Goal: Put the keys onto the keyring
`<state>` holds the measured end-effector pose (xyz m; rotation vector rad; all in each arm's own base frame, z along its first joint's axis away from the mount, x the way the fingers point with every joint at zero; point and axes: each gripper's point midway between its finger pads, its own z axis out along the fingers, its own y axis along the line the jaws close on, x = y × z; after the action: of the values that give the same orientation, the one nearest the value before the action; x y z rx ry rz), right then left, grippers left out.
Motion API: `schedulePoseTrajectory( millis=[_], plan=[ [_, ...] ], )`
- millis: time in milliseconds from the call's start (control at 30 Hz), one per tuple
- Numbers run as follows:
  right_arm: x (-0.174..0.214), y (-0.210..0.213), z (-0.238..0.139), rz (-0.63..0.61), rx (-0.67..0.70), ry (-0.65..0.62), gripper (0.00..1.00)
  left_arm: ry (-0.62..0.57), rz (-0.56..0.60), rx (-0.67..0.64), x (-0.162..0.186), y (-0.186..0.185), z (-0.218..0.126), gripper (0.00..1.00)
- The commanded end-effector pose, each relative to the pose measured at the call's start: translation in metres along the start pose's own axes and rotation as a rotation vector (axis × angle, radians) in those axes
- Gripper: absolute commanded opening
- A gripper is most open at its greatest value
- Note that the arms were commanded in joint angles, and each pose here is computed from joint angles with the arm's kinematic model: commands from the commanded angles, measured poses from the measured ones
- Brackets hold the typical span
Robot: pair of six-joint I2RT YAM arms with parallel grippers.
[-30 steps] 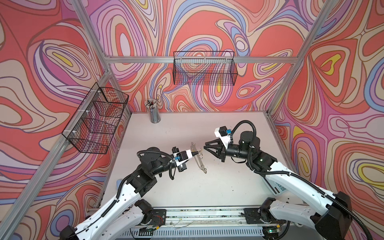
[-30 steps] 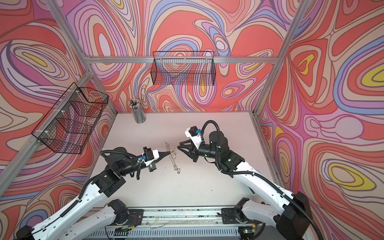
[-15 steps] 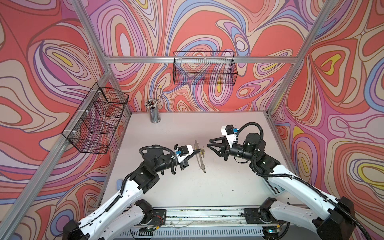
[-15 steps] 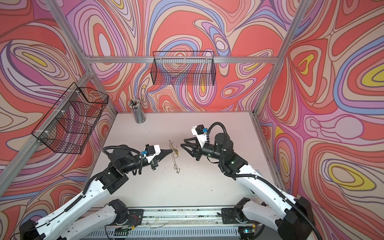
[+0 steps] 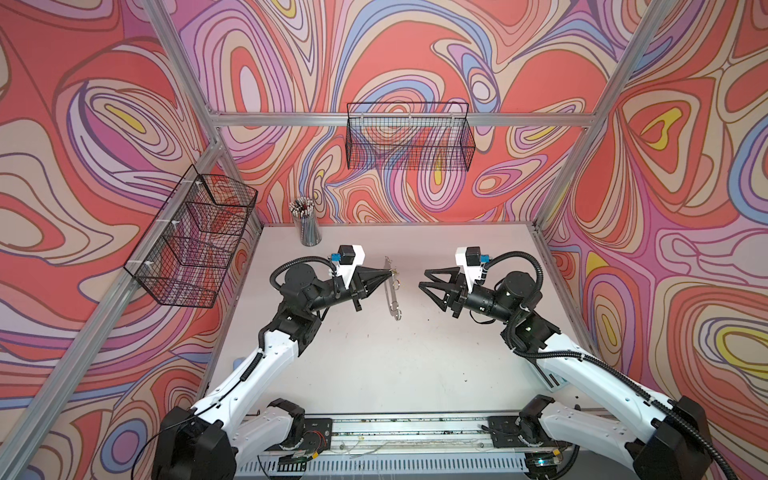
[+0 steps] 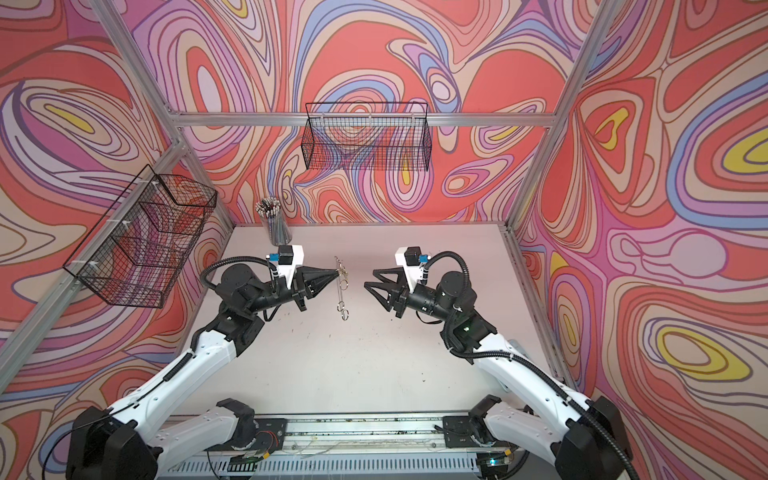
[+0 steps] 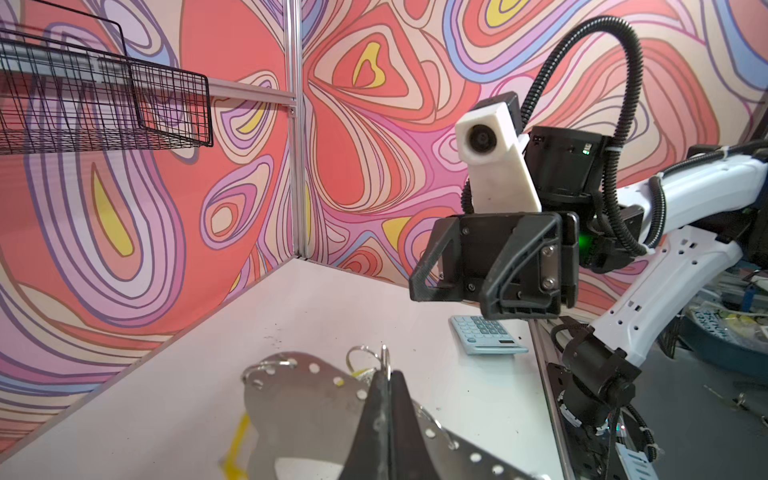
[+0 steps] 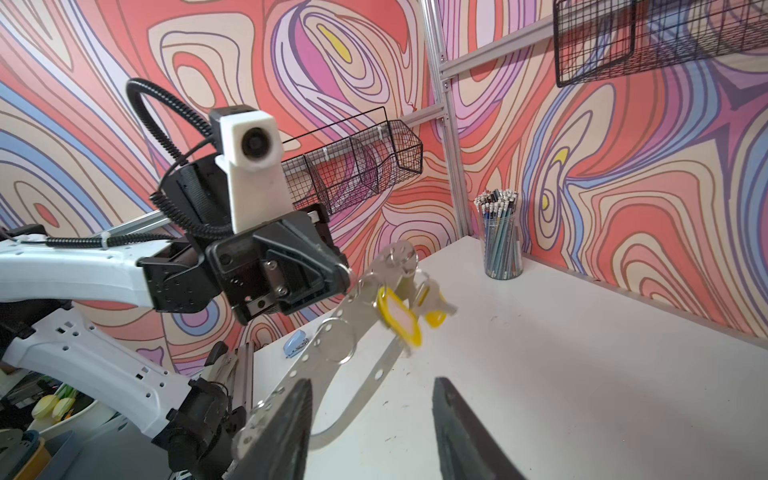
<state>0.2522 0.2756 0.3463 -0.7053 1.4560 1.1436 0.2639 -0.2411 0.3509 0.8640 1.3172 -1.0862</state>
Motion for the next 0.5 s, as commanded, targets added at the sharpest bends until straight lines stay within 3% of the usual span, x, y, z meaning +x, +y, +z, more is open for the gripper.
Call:
schedulePoseTrajectory(
  millis=[0,167,467],
  plan=[
    [-0.011,0.01,0.008,-0.017,-0.076,0.0,0.48,-0.075,0.078,0.134,-0.036,-0.024,-0.004,0.0],
    [-0.015,0.015,0.02,-0.022,-0.151,0.017,0.39,-0.118,0.098,0.18,-0.043,-0.03,-0.006,0.0],
    [-0.031,0.025,0.032,-0.035,-0.248,0.015,0.4,-0.129,0.071,0.235,-0.045,-0.035,-0.009,0.0]
  ],
)
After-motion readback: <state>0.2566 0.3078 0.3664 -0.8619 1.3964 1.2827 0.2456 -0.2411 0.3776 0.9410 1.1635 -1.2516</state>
